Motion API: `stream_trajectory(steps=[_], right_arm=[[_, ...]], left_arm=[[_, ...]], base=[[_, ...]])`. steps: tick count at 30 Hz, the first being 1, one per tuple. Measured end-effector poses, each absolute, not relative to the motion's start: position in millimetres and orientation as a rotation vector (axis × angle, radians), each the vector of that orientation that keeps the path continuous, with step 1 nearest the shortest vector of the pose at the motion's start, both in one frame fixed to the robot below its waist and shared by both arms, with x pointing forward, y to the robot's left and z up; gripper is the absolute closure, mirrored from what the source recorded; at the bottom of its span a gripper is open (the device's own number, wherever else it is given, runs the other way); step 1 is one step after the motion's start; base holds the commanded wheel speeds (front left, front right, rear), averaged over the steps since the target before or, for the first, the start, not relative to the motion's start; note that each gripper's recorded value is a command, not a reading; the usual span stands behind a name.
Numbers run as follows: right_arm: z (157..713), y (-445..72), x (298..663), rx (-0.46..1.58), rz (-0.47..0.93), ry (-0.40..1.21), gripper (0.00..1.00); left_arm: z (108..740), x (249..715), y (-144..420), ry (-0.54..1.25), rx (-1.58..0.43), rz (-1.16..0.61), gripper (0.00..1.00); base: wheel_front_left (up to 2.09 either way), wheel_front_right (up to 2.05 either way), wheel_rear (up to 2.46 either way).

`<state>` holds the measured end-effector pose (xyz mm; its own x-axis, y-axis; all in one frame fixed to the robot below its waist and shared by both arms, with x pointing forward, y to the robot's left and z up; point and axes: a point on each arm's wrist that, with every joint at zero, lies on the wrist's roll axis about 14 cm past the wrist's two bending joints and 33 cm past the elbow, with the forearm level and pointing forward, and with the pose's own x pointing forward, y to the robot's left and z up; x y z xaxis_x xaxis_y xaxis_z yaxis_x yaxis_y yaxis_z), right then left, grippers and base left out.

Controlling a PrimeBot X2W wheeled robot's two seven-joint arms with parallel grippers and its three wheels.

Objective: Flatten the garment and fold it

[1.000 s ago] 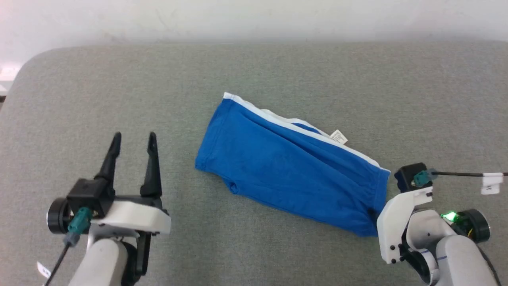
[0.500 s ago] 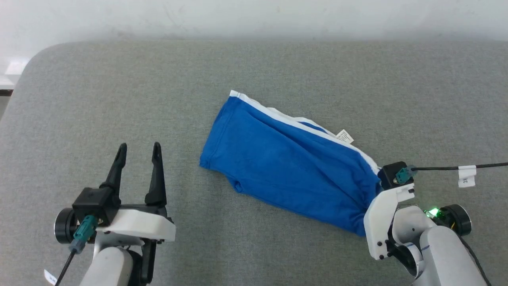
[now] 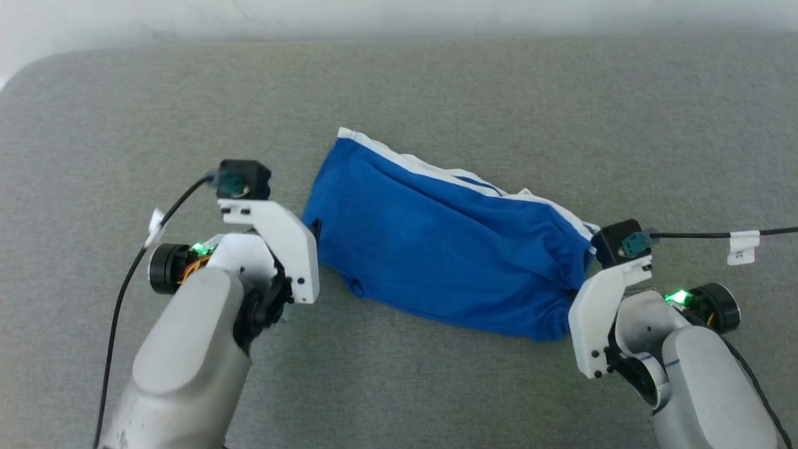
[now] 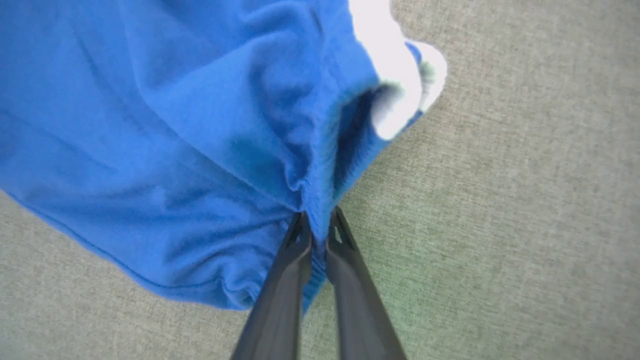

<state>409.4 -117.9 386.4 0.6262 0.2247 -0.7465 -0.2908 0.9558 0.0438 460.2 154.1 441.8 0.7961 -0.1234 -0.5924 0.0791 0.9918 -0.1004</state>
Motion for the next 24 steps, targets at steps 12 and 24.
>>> stream_trajectory(steps=[12,24], right_arm=[[384,-131,414,-0.058,0.264,0.841,1.00],[389,-139,415,-0.060,0.248,0.825,1.00]], left_arm=[[386,454,148,1.004,0.105,-0.198,0.10],[390,448,139,0.941,-0.064,-0.208,1.00]], base=[[0.00,0.00,0.00],[0.00,0.00,0.00]])
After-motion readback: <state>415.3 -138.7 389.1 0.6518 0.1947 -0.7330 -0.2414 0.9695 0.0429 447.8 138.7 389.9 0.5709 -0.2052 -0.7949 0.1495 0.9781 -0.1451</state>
